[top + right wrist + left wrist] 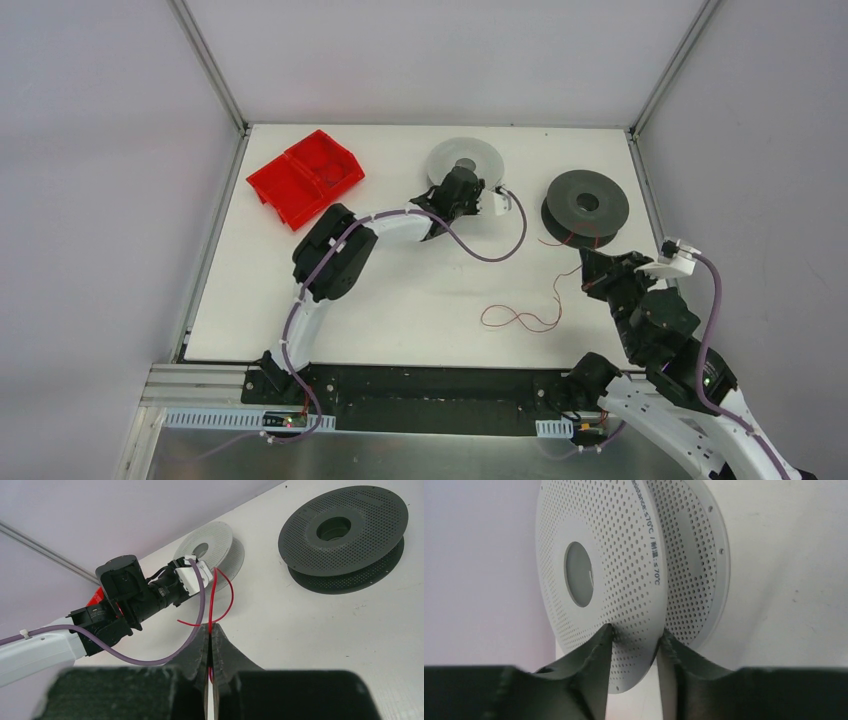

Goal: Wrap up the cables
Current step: Pick up the cable reel from the center of the board, then place the cable reel at the center of the board, then wrap the cable around the cable reel.

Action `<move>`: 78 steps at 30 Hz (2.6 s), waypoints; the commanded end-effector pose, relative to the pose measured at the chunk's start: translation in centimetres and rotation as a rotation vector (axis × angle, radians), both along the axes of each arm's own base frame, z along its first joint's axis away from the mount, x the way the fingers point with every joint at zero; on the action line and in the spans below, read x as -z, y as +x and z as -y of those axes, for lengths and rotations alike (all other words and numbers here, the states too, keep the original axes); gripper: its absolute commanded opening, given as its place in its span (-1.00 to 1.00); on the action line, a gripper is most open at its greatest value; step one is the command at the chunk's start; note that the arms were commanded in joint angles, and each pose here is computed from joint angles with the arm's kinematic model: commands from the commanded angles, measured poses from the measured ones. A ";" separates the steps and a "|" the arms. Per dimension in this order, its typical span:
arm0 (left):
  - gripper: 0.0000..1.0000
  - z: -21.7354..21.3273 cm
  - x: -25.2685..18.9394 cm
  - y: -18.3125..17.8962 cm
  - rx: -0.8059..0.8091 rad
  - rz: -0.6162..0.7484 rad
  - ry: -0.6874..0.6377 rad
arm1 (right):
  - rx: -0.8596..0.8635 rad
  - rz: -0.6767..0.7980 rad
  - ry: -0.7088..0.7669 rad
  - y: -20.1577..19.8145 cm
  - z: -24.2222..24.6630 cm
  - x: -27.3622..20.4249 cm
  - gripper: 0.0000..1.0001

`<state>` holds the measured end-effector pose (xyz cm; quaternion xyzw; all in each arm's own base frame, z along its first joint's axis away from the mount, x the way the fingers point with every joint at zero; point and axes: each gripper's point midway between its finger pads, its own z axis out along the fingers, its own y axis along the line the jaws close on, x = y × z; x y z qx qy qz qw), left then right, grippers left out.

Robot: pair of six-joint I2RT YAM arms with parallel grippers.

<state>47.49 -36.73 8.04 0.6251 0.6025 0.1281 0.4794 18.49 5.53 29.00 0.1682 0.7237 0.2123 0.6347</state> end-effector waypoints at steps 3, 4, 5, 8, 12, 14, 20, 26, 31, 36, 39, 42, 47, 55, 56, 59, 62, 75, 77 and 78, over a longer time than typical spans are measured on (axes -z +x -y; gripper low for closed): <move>-0.79 -0.2 -3.0 1.7 -0.056 0.094 -0.045 | 0.031 0.000 0.029 0.0 0.5 -0.5 -1.00; -0.86 -0.3 -3.7 1.8 -0.067 0.120 -0.071 | 0.033 -0.003 0.029 0.0 0.5 -0.5 -1.00; -0.91 -0.6 -3.9 1.6 -0.077 0.132 -0.084 | 0.033 -0.005 0.029 0.1 0.4 -0.5 -1.00; -0.99 -1.5 -5.9 1.4 -0.127 0.165 -0.142 | 0.035 -0.010 0.039 0.2 0.3 -0.4 -1.00; -1.00 -3.3 -9.2 0.3 -0.211 0.156 -0.245 | 0.022 -0.025 0.044 0.3 -0.2 0.0 -1.00; -1.00 -4.6 -10.3 -0.4 -0.278 0.114 -0.272 | 0.014 -0.034 0.048 0.3 -0.5 0.3 -1.00; -1.00 -8.3 -13.1 -4.8 -0.468 -0.064 -0.427 | -0.004 -0.050 0.065 0.3 -1.1 1.0 -1.00; -1.00 -12.0 -13.7 -11.6 -0.605 -0.278 -0.576 | -0.058 -0.068 0.076 -0.1 -2.0 1.4 -1.00; -1.00 -12.3 -14.6 -16.5 -0.579 -0.449 -0.738 | -0.165 -0.103 0.054 -0.5 -4.0 2.0 -1.00; -1.00 -11.5 -14.6 -19.7 -0.488 -0.581 -0.783 | -0.335 -0.111 0.031 -0.9 -7.5 2.2 -1.00; -1.00 -11.2 -14.4 -20.8 -0.449 -0.628 -0.776 | -0.423 -0.116 0.025 -1.2 -9.3 2.3 -1.00; -1.00 -11.0 -13.9 -21.1 -0.430 -0.644 -0.749 | -0.469 -0.137 0.022 -1.3 -10.4 2.6 -1.00; -1.00 -11.3 -12.9 -21.1 -0.426 -0.648 -0.696 | -0.492 -0.156 0.021 -1.3 -11.1 2.8 -1.00; -0.73 -11.6 -13.1 -21.0 -0.416 -0.627 -0.669 | -0.494 -0.158 0.024 -1.3 -11.2 2.9 -1.00; -0.68 -11.6 -13.2 -21.0 -0.415 -0.626 -0.670 | -0.493 -0.158 0.023 -1.2 -11.2 2.9 -1.00; -0.54 -11.5 -13.3 -21.1 -0.408 -0.634 -0.670 | -0.494 -0.156 0.021 -1.2 -11.2 2.9 -1.00; -0.45 -11.3 -13.4 -21.4 -0.398 -0.647 -0.674 | -0.509 -0.144 0.017 -1.2 -11.5 2.9 -1.00; 0.00 -11.1 -19.6 -23.0 -0.318 -0.637 -0.834 | -0.706 0.111 -0.106 -1.4 -14.3 -0.3 -1.00; 0.05 -10.7 -21.1 -24.2 -0.244 -0.658 -0.859 | -0.794 0.195 -0.146 -2.0 -15.5 -1.3 -1.00; 0.08 -10.5 -21.8 -24.9 -0.199 -0.673 -0.866 | -0.840 0.234 -0.171 -2.4 -16.1 -1.7 -1.00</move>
